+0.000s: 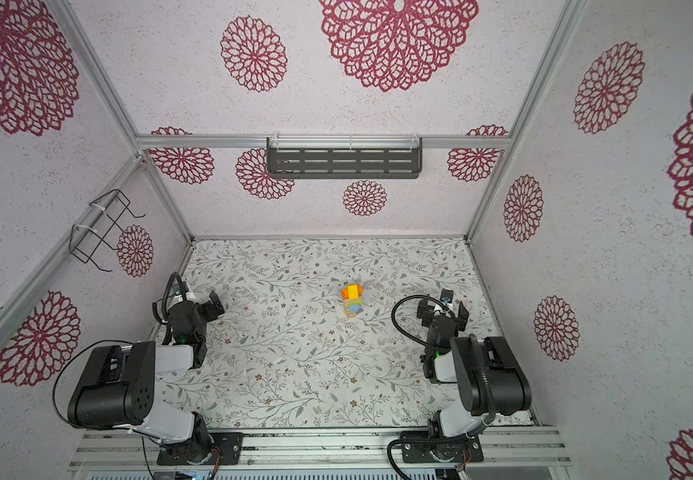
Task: Build the wood block tower
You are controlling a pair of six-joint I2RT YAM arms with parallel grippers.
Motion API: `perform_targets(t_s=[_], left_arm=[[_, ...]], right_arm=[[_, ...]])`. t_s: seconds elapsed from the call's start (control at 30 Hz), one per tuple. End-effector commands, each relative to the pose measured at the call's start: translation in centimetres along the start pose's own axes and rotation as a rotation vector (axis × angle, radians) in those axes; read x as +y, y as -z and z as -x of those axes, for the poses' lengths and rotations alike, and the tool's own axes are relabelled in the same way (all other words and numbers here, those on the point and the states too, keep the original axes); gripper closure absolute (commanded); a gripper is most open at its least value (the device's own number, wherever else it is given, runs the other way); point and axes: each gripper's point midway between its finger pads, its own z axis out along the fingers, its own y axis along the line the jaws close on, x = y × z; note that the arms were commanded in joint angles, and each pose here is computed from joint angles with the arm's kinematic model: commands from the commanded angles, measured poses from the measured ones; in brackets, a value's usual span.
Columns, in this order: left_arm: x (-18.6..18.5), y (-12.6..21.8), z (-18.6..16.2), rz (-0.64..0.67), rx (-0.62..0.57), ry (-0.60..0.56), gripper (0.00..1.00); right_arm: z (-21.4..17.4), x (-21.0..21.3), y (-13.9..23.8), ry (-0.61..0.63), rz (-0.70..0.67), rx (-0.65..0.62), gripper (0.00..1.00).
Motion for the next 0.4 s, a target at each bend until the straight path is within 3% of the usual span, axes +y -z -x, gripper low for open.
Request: perform_targets(t_s=[0.0, 0.37], left_arm=[[-0.41, -0.11, 1.23, -0.007, -0.045, -0.028, 0.03], [-0.39, -0.13, 1.26, -0.006, -0.046, -0.027, 0.03]], right_arm=[[-0.44, 1.0, 0.32, -0.02, 0.046, 0.026, 0.01], [-0.39, 1.48, 0.46, -0.01, 0.059, 0.021, 0.01]])
